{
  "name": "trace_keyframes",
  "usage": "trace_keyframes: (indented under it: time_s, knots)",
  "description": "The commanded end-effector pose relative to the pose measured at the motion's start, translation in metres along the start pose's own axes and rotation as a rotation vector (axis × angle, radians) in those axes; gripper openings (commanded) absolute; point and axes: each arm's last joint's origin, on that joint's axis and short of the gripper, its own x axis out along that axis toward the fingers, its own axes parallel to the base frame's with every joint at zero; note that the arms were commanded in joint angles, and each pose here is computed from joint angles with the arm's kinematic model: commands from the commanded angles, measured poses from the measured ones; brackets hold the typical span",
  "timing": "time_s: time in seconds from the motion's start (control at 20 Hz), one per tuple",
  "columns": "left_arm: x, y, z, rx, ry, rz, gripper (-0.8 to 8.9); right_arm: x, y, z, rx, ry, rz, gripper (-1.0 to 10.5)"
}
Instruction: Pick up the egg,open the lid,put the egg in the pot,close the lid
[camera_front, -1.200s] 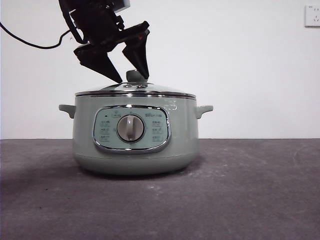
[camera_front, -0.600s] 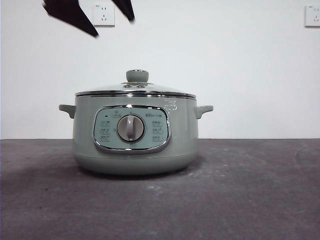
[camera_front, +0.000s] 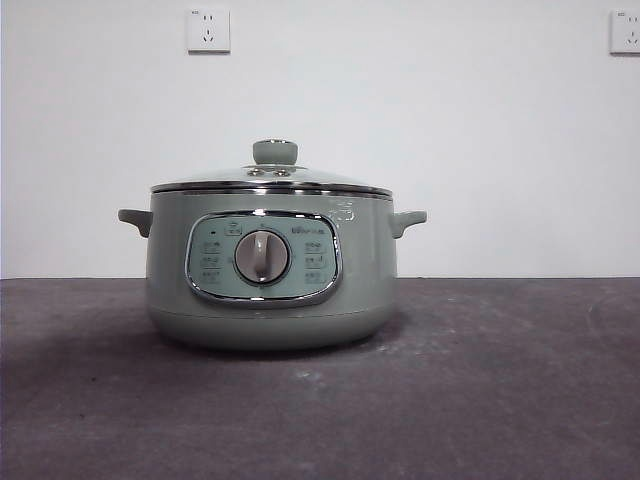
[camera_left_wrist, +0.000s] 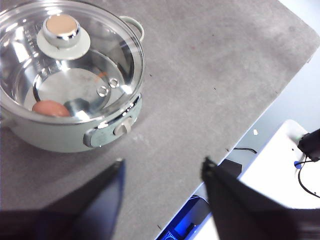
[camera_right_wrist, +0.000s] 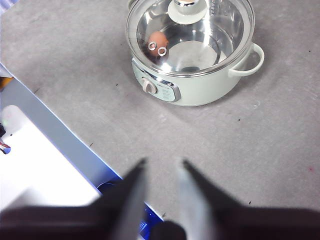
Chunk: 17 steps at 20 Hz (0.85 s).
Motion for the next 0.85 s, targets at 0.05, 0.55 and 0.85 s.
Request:
trace_keyframes:
  time_s: [0.05, 0.55, 0.85]
  knots:
    - [-0.0001, -0.0005, -0.0011, 0.009, 0.009, -0.003, -0.04, 0.0007, 0.0, -0.0012, 0.029, 0.018, 0.001, 0.0]
    - [0.0006, -0.0002, -0.002, 0.004, 0.022, -0.003, -0.04, -0.0011, 0.0004, -0.0021, 0.027, 0.012, -0.001, 0.0]
    - [0.0008, 0.0007, -0.0002, 0.037, 0.006, 0.025, -0.04, -0.0011, 0.0004, -0.0021, 0.027, 0.012, -0.001, 0.0]
